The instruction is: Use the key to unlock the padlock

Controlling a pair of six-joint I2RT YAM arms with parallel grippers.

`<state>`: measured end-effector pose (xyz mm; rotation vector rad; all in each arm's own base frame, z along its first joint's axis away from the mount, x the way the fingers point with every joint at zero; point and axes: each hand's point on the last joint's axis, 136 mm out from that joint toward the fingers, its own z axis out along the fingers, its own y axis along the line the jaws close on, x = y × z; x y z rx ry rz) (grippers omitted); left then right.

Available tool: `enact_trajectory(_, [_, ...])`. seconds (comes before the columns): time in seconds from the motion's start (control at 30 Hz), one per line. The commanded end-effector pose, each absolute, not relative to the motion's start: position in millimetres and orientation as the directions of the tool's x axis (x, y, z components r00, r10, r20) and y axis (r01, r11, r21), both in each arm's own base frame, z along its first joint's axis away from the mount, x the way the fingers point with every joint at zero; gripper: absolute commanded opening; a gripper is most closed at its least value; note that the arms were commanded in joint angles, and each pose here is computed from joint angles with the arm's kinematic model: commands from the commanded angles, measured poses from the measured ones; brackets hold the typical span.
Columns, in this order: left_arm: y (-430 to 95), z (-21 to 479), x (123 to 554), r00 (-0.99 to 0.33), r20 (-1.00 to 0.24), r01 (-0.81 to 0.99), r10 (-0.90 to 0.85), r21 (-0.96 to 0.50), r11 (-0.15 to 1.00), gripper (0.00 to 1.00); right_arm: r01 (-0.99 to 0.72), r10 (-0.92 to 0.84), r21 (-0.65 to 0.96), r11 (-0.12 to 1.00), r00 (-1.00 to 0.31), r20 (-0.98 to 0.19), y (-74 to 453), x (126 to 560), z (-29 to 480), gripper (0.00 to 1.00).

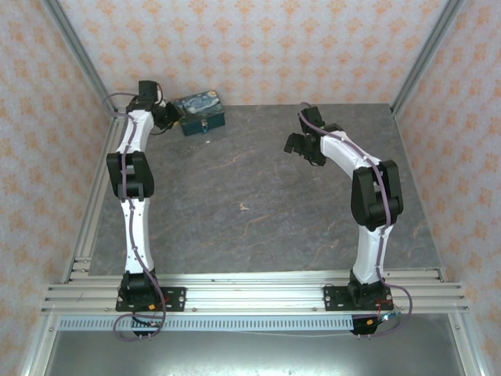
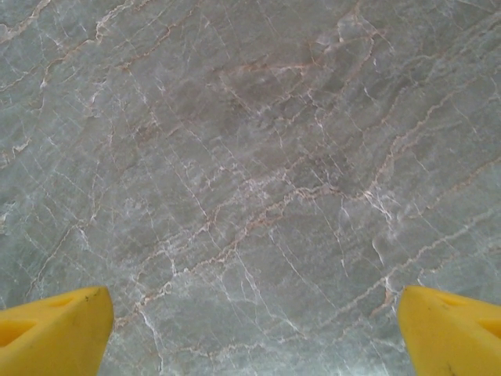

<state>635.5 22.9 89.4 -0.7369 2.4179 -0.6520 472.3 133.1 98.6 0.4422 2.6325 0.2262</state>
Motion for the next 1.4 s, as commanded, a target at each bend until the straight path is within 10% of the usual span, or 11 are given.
enact_trajectory(0.0, [-19,43,575,-0.848,-0.168,-0.381,-0.502,-0.466,0.799,0.25,0.269,0.373,0.279,0.922,-0.810,-0.453,134,470,128,0.93])
enact_trajectory(0.53, [-38,34,421,-0.932,-0.076,-0.321,-0.356,-0.287,0.902,0.29,0.164,0.309,0.347,0.923,-0.853,-0.420,195,477,131,0.91])
enact_trajectory(0.73, [-35,65,428,-0.903,-0.115,-0.353,-0.414,-0.352,0.867,0.55,0.041,0.214,0.399,0.916,-0.891,-0.400,270,493,131,0.91])
enact_trajectory(1.07, [-30,62,460,-0.876,-0.119,-0.394,-0.468,-0.383,0.836,0.56,-0.030,0.194,0.503,0.864,-0.902,-0.387,351,544,99,0.91])
enact_trajectory(1.37, [-67,63,494,-0.927,-0.119,-0.274,-0.355,-0.428,0.861,0.43,-0.087,0.132,0.510,0.856,-0.916,-0.378,358,540,89,0.54])
